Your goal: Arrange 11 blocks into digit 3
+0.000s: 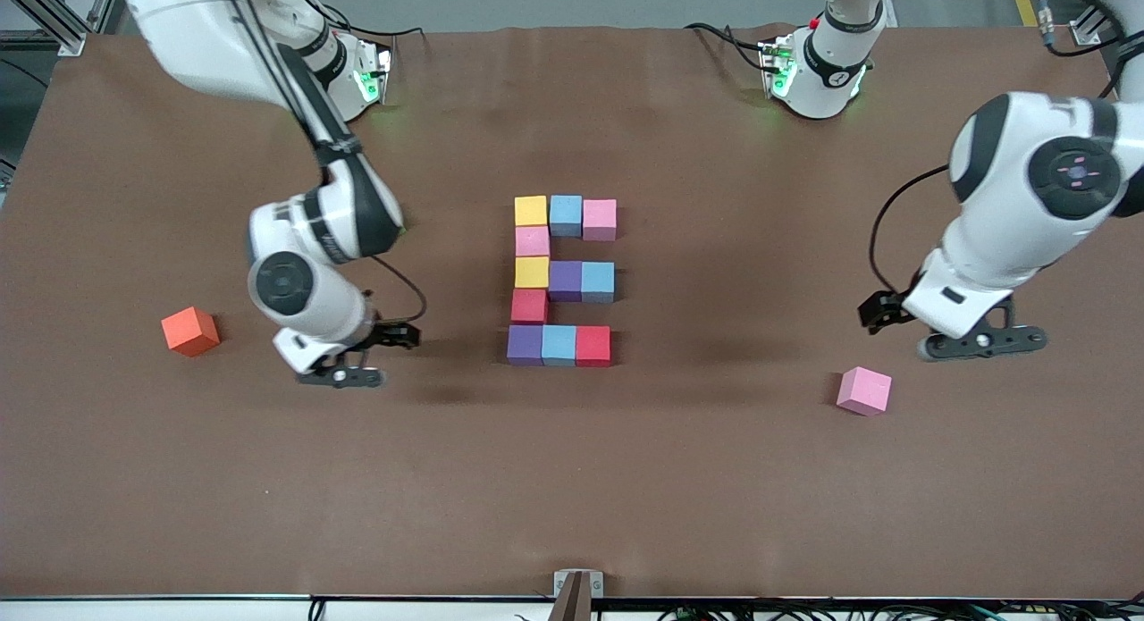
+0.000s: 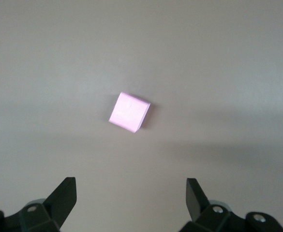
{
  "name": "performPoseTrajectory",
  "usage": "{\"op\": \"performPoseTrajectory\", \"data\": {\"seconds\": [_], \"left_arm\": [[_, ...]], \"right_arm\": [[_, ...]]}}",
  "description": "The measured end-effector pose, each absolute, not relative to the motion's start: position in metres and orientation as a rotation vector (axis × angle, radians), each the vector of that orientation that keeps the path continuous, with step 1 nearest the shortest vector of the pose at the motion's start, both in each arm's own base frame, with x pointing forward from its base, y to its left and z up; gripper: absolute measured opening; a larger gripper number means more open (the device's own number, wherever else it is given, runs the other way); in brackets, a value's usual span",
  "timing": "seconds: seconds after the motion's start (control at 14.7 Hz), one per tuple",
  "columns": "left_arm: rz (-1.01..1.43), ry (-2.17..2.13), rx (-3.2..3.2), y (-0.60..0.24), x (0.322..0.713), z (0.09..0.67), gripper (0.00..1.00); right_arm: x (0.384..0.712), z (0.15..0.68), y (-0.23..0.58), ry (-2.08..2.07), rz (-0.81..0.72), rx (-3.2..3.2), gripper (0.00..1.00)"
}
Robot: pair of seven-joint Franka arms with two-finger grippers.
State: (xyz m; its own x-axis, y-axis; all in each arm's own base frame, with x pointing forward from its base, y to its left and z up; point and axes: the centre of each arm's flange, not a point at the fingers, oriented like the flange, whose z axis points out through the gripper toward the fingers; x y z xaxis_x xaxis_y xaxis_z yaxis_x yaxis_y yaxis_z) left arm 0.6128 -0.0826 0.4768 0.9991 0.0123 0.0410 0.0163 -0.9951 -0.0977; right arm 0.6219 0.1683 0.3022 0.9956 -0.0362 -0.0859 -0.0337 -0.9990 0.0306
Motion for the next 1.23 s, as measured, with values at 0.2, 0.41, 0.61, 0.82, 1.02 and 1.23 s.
{"op": "performPoseTrajectory", "data": {"seconds": [0.2, 0.41, 0.61, 0.82, 1.02, 1.23], "left_arm": [[0.023, 0.051, -3.097, -0.042, 0.605, 0.543, 1.00], [-0.026, 0.046, -3.099, -0.019, 0.587, 0.595, 1.00], [-0.058, 0.044, -3.092, -0.023, 0.573, 0.618, 1.00], [-0.084, 0.029, -3.112, -0.022, 0.566, 0.631, 1.00], [-0.093, 0.023, -3.110, -0.019, 0.564, 0.635, 1.00], [-0.090, 0.013, -3.107, -0.015, 0.564, 0.634, 1.00]], "right_arm": [[0.623, 0.347, 0.103, -0.081, -0.207, 3.100, 1.00], [0.609, 0.408, 0.070, -0.090, -0.255, 3.040, 1.00], [0.596, 0.460, 0.058, -0.063, -0.272, 3.020, 1.00], [0.596, 0.484, 0.027, -0.004, -0.272, 3.032, 1.00], [0.600, 0.503, -0.009, 0.003, -0.237, 3.046, 1.00], [0.604, 0.536, -0.026, -0.016, -0.180, 3.052, 1.00]]}}
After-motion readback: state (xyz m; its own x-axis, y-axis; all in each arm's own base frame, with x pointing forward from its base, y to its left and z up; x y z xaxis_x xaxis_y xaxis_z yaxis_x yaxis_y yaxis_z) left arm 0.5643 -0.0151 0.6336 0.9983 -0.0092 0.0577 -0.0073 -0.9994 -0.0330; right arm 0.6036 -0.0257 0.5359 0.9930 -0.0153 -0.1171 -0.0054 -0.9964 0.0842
